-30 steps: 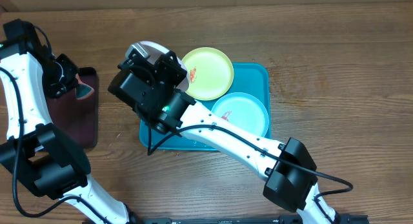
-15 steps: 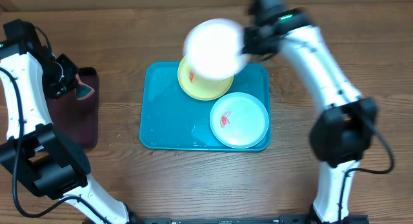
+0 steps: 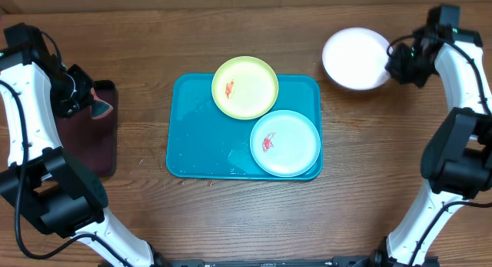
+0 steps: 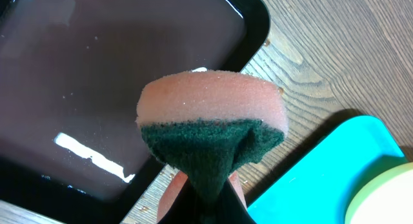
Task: Clean dirty plates on tray and stack at the side
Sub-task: 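Set the white plate down on the right and raise the right gripper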
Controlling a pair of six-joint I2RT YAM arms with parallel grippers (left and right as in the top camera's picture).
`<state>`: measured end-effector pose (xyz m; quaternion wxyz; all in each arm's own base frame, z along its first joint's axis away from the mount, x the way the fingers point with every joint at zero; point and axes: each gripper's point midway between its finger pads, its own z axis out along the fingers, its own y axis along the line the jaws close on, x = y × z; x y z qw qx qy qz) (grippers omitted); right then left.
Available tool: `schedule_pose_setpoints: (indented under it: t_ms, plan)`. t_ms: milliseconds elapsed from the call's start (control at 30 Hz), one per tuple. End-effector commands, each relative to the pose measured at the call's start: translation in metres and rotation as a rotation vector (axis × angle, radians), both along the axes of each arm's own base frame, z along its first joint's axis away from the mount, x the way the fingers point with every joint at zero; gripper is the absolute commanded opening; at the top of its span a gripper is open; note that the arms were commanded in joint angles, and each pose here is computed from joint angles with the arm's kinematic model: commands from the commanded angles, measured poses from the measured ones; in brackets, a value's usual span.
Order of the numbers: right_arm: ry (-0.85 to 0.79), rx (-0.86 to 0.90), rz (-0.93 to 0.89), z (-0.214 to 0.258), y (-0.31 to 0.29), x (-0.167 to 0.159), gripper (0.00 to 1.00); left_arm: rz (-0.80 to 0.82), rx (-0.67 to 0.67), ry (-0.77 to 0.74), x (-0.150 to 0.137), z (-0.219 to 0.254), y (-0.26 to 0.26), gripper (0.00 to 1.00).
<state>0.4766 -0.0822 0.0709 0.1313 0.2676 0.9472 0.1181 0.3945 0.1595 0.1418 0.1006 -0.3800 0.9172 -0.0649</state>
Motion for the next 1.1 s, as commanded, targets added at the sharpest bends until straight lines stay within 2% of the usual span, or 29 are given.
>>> schedule_pose_setpoints:
  t_ms: [0, 100, 233, 267, 433, 500, 667, 767, 867, 1067]
  plan:
    - [0.03, 0.01, -0.022, -0.022, -0.006, -0.013, 0.04, -0.028, 0.015, -0.047, 0.004, 0.017, -0.002, 0.04]
    - [0.046, 0.014, -0.019, -0.037, -0.004, -0.019, 0.06, -0.027, 0.015, -0.047, 0.004, 0.017, -0.002, 0.04]
    - [0.052, 0.017, -0.02, -0.027, -0.003, -0.02, 0.18, -0.028, 0.015, -0.047, 0.004, 0.017, -0.002, 0.04]
    - [0.054, 0.017, -0.021, -0.016, -0.004, -0.019, 0.25, -0.028, 0.015, -0.048, 0.004, 0.017, -0.002, 0.04]
    - [0.032, 0.023, -0.002, 0.039, 0.0, -0.013, 0.35, -0.028, 0.022, -0.062, 0.007, 0.018, 0.0, 0.04]
    - [-0.019, 0.072, 0.077, 0.068, 0.017, -0.007, 0.4, -0.028, 0.023, -0.064, 0.008, 0.018, 0.0, 0.04]
    - [-0.179, 0.2, 0.332, 0.127, 0.088, 0.008, 0.66, -0.028, 0.024, -0.064, 0.008, 0.018, 0.0, 0.04]
    - [-0.263, 0.214, 0.5, 0.136, 0.135, 0.017, 0.62, -0.028, 0.023, -0.063, 0.008, 0.018, 0.0, 0.04]
    - [-0.285, 0.149, 0.602, 0.122, 0.177, 0.027, 0.62, -0.028, 0.02, -0.057, 0.006, 0.017, -0.001, 0.04]
    - [-0.233, 0.006, 0.651, 0.066, 0.241, 0.035, 0.63, -0.023, 0.032, -0.046, 0.004, 0.017, 0.002, 0.04]
